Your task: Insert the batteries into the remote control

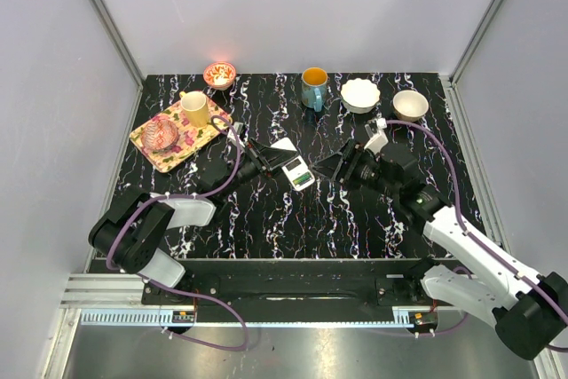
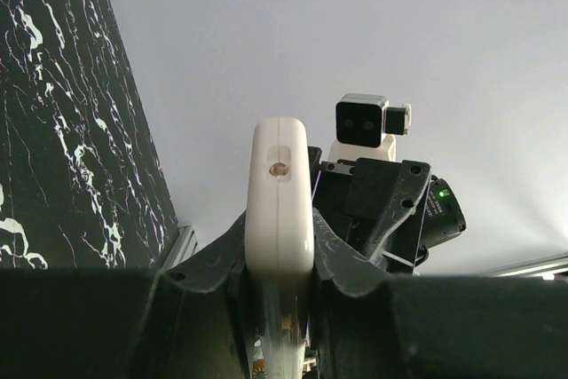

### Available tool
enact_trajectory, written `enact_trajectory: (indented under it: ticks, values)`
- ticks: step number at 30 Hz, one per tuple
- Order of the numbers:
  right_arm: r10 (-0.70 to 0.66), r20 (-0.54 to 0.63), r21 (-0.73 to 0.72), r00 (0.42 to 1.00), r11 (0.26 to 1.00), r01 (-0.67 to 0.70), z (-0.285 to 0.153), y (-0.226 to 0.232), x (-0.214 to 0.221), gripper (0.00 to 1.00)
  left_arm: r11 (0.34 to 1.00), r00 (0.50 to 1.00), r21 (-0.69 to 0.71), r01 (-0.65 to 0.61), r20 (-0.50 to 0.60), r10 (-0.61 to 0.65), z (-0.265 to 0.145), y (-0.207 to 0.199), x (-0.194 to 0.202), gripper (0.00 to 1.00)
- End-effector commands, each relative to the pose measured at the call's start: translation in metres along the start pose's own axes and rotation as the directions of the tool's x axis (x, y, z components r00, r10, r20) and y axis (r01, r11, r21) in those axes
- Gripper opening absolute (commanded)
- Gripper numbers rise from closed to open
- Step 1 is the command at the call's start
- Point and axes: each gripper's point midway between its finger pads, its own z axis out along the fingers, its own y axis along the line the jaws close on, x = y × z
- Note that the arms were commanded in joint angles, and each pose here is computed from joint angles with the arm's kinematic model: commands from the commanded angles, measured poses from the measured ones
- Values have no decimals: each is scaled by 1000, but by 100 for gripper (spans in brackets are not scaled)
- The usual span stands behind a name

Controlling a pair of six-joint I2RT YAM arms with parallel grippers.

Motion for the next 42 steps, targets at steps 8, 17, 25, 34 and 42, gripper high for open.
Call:
enact_trajectory:
  ticks: [8, 17, 25, 34, 42]
  values:
    - [8, -103, -140, 995, 990, -23, 16, 16, 16, 65, 952, 995, 288, -103, 40, 96, -2, -78, -4, 0]
    - [13, -93, -128, 996, 991, -25, 17, 12, 15, 59, 950, 995, 295, -102, 42, 94, -2, -80, -4, 0]
    - [15, -104, -127, 994, 992, -28, 18, 9, 19, 54, 948, 995, 300, -102, 43, 93, -3, -82, -4, 0]
    - [15, -106, -128, 994, 991, -28, 19, 9, 19, 42, 948, 995, 302, -102, 40, 94, -3, -83, -3, 0]
    - [23, -113, -128, 993, 991, -37, 22, 7, 20, 30, 946, 995, 307, -100, 36, 94, -3, -85, -1, 0]
